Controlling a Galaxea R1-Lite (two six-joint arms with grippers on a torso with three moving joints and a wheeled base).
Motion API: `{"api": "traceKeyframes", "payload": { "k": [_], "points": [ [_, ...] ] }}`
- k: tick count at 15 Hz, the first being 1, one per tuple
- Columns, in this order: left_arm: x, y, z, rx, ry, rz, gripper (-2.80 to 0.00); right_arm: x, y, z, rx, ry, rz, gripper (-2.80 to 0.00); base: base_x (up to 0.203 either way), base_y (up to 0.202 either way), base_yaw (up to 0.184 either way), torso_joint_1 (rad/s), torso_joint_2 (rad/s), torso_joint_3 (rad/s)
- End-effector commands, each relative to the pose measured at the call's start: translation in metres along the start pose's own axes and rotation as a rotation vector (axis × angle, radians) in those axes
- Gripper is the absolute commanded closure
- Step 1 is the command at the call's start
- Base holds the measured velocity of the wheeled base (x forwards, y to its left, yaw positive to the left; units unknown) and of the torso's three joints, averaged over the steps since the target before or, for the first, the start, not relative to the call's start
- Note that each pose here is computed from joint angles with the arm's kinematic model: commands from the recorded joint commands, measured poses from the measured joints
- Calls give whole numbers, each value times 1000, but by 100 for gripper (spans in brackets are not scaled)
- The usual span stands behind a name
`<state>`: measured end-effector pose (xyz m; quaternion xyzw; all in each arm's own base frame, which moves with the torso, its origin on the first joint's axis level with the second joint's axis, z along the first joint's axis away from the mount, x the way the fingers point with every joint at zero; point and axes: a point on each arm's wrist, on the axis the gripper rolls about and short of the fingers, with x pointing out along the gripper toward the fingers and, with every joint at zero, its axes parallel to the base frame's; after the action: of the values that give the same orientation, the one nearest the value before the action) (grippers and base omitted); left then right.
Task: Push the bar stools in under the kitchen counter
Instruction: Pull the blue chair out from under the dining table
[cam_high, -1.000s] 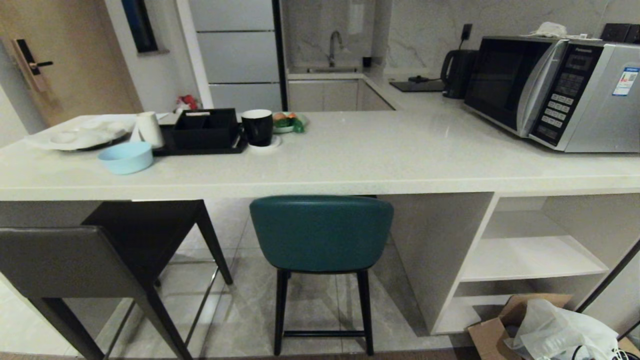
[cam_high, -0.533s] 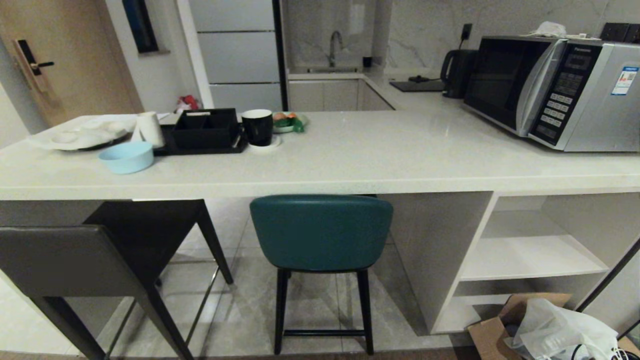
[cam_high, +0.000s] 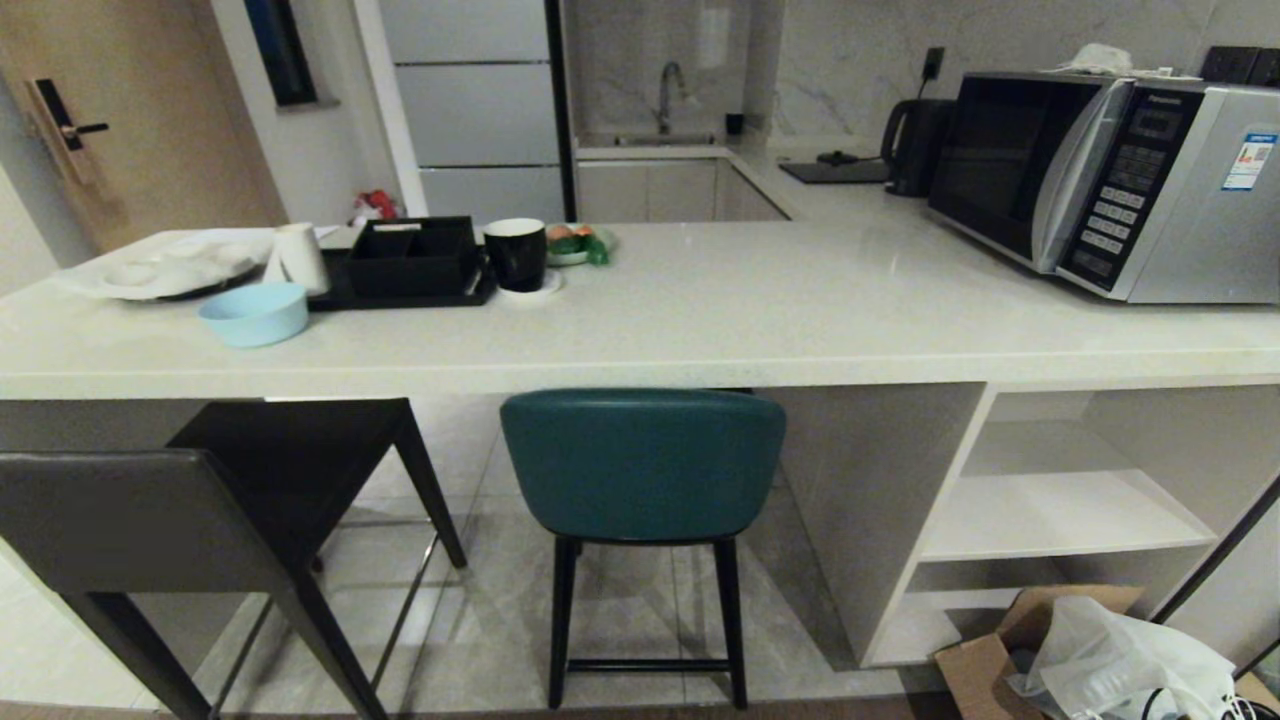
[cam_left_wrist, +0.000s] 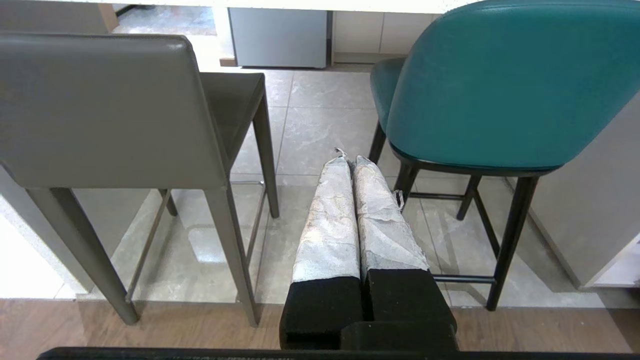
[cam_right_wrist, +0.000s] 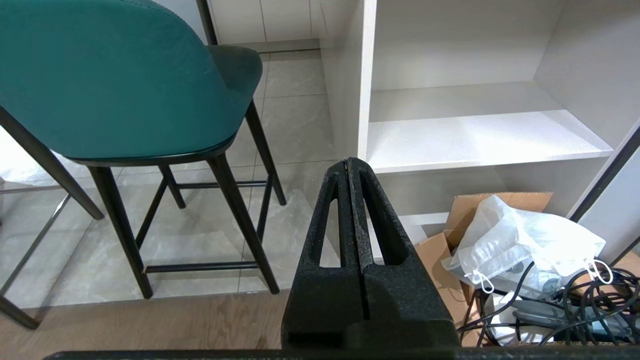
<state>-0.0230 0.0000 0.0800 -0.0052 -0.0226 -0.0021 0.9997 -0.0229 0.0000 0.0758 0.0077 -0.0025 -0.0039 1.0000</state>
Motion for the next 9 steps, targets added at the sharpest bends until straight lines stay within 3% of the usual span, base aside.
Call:
{"api": "traceKeyframes", "payload": {
  "k": [1, 9],
  "points": [
    [1, 0, -5, 1, 19, 1, 0, 0, 0, 0, 0, -1, 0, 0, 0, 0, 0, 0, 0, 0],
    [1, 0, -5, 0, 19, 1, 0, 0, 0, 0, 0, 0, 0, 0, 0, 0, 0, 0, 0, 0]
  ]
}}
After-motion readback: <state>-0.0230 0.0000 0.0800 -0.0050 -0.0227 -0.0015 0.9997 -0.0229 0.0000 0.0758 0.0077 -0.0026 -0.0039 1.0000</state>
